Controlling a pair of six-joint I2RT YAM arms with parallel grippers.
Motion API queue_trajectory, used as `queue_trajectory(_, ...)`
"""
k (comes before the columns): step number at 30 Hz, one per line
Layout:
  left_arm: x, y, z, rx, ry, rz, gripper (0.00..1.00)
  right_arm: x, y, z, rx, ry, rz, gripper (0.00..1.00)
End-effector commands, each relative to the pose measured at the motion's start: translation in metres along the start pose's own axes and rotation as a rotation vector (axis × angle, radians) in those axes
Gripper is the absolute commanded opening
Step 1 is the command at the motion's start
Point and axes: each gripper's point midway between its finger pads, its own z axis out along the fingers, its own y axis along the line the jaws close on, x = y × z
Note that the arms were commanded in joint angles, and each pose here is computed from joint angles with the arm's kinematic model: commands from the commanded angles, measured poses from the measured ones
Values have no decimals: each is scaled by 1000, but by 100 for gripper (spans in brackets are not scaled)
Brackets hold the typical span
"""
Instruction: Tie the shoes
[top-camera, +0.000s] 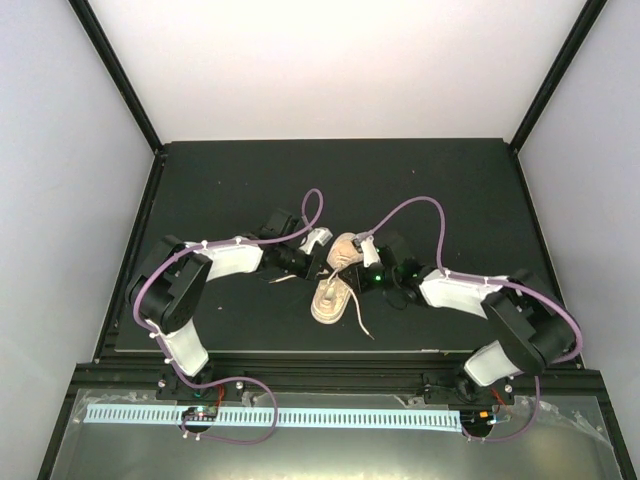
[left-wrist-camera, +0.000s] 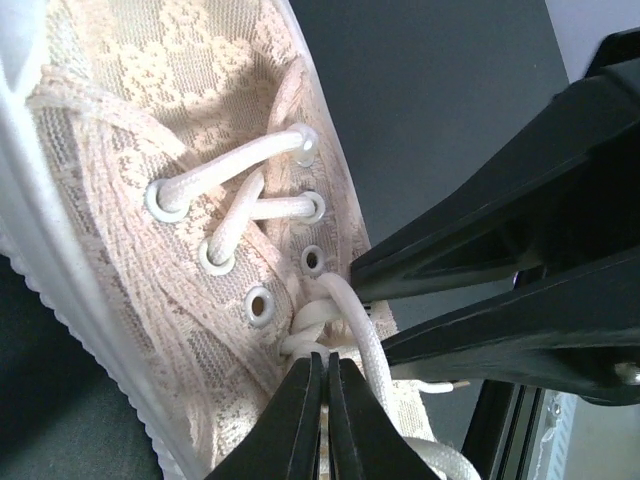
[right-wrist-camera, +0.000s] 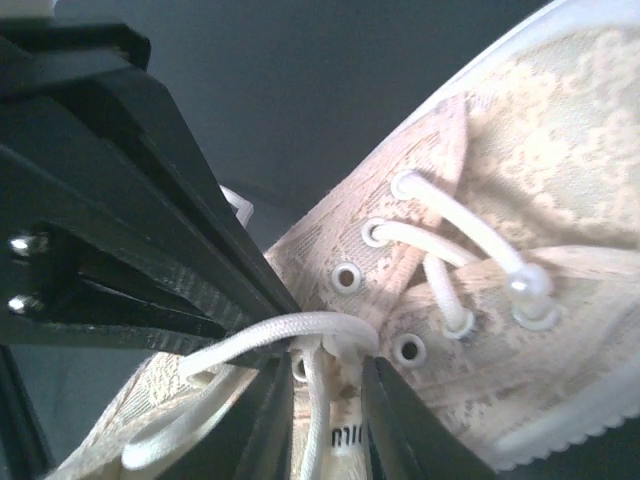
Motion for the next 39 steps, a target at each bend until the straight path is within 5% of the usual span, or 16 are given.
queue_trajectory(1, -7, -1, -8, -5, -42, 2, 1, -8, -11, -19, 103, -59, -26, 26)
queue_trajectory(12, -7, -1, -10, -1, -50, -1, 2, -20, 24, -39, 22, -125, -159, 53)
queue_trajectory(23, -8, -1, -10, -4, -50, -2, 1, -9, 45, -8, 7, -54, -219, 57)
queue_trajectory(28, -8, -1, -10, -4, -50, -1, 2, -8, 42, 4, 17, -30, -215, 49)
queue_trajectory(33, -9, 1, -11, -15, -58, 2, 2, -14, 37, 2, 58, -48, -204, 21)
queue_trajectory(39, -13, 9, -17, -65, -89, 2, 2, -24, 28, -12, 135, -92, -178, 2)
